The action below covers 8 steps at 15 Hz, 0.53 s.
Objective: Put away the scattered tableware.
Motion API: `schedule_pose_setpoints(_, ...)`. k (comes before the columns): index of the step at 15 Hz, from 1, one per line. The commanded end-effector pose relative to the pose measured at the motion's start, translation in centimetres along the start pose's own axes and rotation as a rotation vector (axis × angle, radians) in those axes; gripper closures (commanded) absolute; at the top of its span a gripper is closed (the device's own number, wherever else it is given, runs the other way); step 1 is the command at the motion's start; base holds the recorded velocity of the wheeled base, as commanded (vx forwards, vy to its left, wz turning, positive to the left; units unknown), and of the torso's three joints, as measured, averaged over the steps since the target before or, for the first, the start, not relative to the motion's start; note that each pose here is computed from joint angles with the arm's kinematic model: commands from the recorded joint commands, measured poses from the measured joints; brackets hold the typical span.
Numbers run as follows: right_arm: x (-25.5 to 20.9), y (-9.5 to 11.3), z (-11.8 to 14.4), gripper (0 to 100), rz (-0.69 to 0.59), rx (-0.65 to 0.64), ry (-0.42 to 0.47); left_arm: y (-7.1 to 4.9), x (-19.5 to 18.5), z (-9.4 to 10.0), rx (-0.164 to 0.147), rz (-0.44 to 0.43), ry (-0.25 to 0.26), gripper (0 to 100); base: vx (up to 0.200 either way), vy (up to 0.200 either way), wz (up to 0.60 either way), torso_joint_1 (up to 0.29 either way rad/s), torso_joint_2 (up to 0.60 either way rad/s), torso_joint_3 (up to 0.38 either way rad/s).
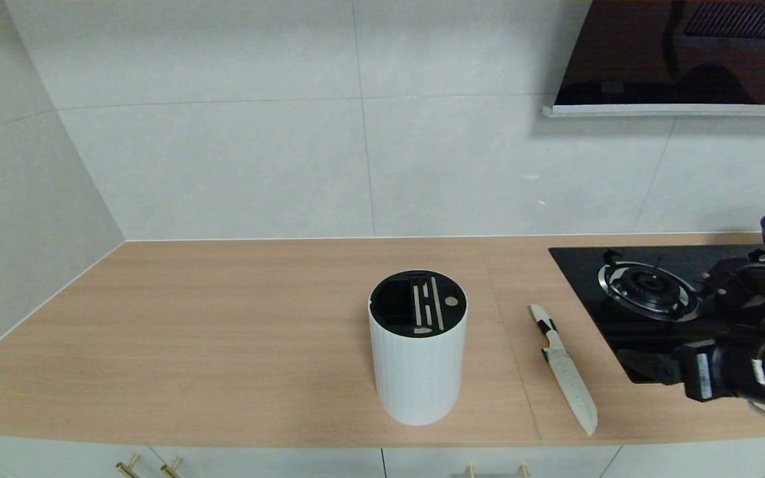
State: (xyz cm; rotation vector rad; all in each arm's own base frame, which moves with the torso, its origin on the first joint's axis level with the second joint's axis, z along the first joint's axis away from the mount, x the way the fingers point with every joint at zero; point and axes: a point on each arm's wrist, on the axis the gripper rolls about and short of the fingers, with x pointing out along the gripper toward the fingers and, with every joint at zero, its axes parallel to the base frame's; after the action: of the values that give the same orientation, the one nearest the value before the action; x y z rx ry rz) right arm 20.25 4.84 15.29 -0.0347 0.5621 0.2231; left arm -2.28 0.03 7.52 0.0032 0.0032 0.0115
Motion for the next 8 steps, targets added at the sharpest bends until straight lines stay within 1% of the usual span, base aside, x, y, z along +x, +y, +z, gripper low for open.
schedule_pose_setpoints(1, 7.0, 0.7, -0.6, 0, 0.003, -0.013, 0.102, 0.0, 0.0, 0.0, 0.0, 0.001, 0.0, 0, 0.0, 0.0, 0.0, 0.0, 0.0, 0.0)
schedule_pose_setpoints(6, 9.6, 0.7, -1.4, 0, 0.001, -0.017, 0.118, 0.0, 0.0, 0.0, 0.0, 0.001, 0.0, 0, 0.0, 0.0, 0.0, 0.0, 0.0, 0.0)
schedule_pose_setpoints(8, 11.2, 0.6, -2.1, 0, -0.028, -0.017, 0.123, 0.0, 0.0, 0.0, 0.0, 0.001, 0.0, 0, 0.0, 0.0, 0.0, 0.0, 0.0, 0.0)
